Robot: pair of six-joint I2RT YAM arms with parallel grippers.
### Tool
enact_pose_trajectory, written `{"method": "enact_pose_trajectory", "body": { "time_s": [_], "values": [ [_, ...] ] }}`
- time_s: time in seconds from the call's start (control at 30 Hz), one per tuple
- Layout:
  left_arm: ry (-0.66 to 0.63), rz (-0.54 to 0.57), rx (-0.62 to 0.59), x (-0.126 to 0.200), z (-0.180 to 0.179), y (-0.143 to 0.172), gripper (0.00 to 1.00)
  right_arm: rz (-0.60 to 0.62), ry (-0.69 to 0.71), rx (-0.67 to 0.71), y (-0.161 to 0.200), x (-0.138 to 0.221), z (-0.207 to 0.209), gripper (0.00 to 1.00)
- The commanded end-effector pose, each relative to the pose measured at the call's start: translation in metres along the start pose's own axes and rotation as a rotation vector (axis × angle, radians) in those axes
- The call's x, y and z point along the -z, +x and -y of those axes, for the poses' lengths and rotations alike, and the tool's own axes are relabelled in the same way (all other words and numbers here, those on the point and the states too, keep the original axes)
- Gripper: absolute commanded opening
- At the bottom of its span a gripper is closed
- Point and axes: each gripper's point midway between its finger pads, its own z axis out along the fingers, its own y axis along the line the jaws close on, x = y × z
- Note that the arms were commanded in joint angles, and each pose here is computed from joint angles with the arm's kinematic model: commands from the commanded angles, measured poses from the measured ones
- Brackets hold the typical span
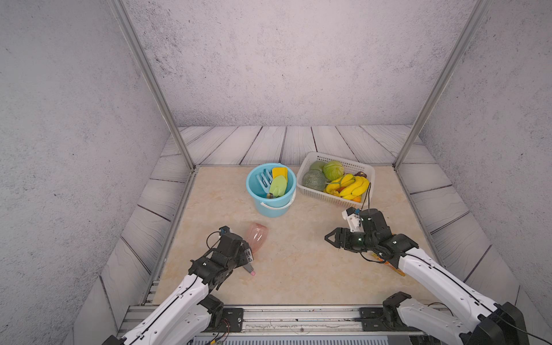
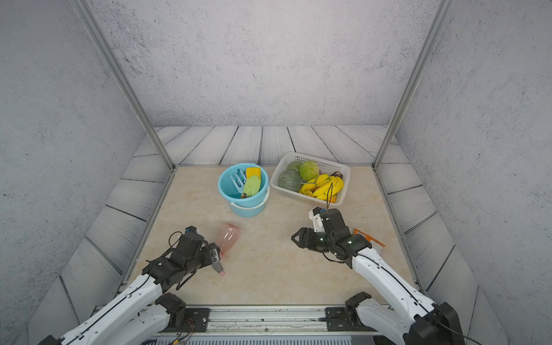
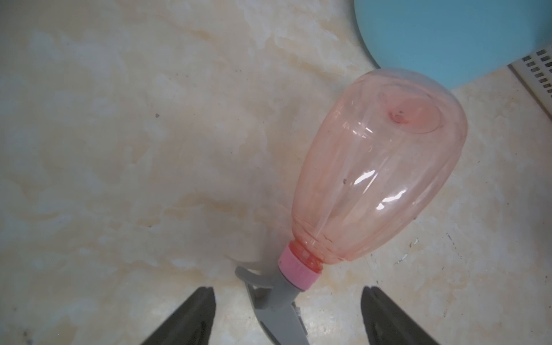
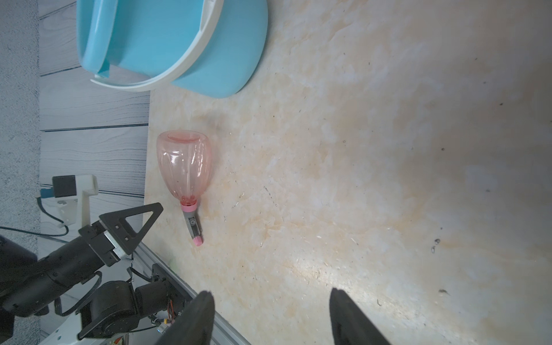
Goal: Organize the gardening tools
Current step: Pick up the gardening tool from the center of the board.
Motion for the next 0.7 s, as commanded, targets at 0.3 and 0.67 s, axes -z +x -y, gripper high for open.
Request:
{"method": "enact_pose_trajectory", "body": {
  "time_s": [0.3,0.67],
  "values": [
    [0.034,-0.052,-0.05,-0.028,0.012,0.009,0.84,-0.04,-0.031,0.007,0.003,-0.009,-0.002,0.66],
    [-0.038,-0.099,-0.132,-0.043,0.009,0.013,0.83,-0.061,-0.035,0.001,0.004,-0.015,-0.001,0.65]
  ]
}}
